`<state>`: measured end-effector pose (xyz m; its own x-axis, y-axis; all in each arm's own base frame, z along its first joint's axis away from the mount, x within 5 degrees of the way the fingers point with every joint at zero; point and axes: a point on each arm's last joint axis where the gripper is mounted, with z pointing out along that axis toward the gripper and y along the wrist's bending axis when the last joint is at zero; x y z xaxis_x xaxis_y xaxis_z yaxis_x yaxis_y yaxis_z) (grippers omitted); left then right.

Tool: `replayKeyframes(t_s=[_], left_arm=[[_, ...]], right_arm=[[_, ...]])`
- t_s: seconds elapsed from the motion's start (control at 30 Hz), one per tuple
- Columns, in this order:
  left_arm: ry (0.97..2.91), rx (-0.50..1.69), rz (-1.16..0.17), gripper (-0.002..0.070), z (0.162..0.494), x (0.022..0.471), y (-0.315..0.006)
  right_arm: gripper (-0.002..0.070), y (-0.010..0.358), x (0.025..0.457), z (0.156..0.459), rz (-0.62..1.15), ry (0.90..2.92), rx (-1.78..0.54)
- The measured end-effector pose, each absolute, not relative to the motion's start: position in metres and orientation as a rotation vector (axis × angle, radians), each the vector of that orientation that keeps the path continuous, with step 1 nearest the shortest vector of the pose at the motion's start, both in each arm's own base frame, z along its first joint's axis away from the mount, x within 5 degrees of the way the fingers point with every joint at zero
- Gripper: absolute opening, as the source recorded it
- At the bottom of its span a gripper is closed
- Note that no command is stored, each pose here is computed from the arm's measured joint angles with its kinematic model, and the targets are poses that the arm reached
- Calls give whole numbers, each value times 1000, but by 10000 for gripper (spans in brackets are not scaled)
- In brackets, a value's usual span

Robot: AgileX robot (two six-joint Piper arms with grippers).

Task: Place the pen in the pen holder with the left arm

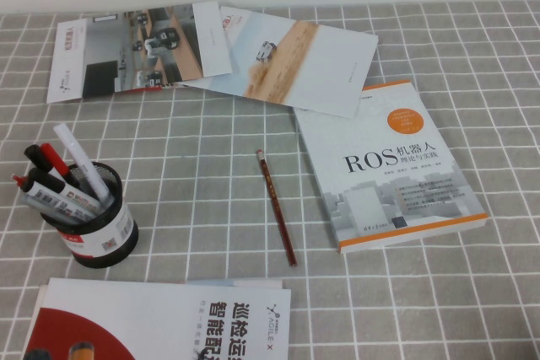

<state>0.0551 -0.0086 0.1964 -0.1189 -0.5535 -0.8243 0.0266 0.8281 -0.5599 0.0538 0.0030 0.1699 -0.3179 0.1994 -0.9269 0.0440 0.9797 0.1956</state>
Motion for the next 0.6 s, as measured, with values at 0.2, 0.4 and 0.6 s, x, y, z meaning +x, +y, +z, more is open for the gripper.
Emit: replayKeyframes(t_s=[0.2,0.4,0.6], left_arm=[[1749,-362,-552,-4,231,56,-16],[2021,-204,-536,-4,266,70,-26],[2218,-23,-508,-4,304,101,-31]], right_arm=[[-15,3,54,170,157,1892,176],[-15,3,54,170,157,1892,176],[-15,3,54,170,157,1892,176]])
